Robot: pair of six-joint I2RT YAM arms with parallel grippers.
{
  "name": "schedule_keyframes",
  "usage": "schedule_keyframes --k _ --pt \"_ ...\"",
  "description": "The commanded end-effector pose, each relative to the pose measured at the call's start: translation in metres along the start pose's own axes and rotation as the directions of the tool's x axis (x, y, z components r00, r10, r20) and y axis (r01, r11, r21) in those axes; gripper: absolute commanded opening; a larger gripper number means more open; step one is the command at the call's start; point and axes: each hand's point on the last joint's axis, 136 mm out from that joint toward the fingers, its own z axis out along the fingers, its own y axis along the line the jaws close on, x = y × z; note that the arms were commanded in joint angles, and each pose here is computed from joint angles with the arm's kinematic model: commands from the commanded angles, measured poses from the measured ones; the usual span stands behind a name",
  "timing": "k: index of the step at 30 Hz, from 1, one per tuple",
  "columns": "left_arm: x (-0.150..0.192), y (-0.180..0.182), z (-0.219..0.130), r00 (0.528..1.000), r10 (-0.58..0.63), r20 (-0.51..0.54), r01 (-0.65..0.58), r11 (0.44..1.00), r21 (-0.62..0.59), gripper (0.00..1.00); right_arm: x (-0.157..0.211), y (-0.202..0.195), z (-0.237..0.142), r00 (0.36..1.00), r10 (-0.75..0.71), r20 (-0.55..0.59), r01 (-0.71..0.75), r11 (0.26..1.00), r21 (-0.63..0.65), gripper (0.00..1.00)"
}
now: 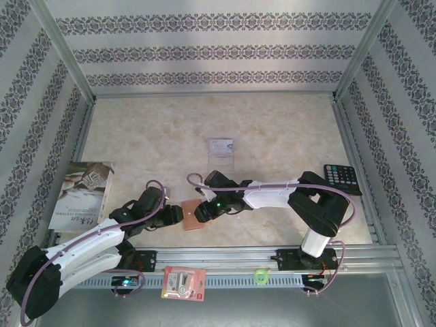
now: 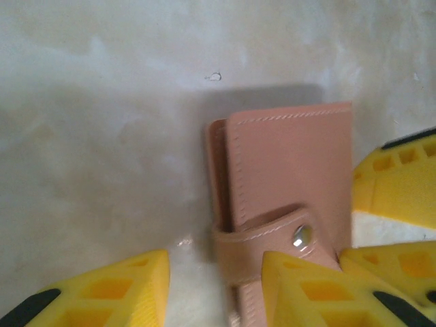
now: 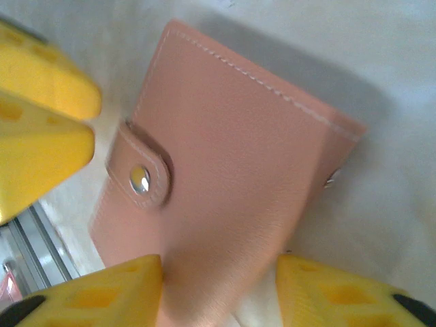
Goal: Take the credit cards out of the card holder
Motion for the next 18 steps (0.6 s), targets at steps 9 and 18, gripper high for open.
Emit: schedule_keyframes --k 9,18 --pt "-0.015 -0.023 -0.016 0.995 0.079 0.057 -0.082 0.995 0.052 0.49 0.026 -0.022 -0.051 0.981 -0.060 -0.187 0.072 0.996 0.056 0.20" --pt "-0.058 -0.012 -0.061 0.964 0.121 0.235 -0.095 0.988 -0.122 0.62 0.023 0.049 -0.054 0.971 -0.215 -0.109 0.215 0.977 -0.008 0.59"
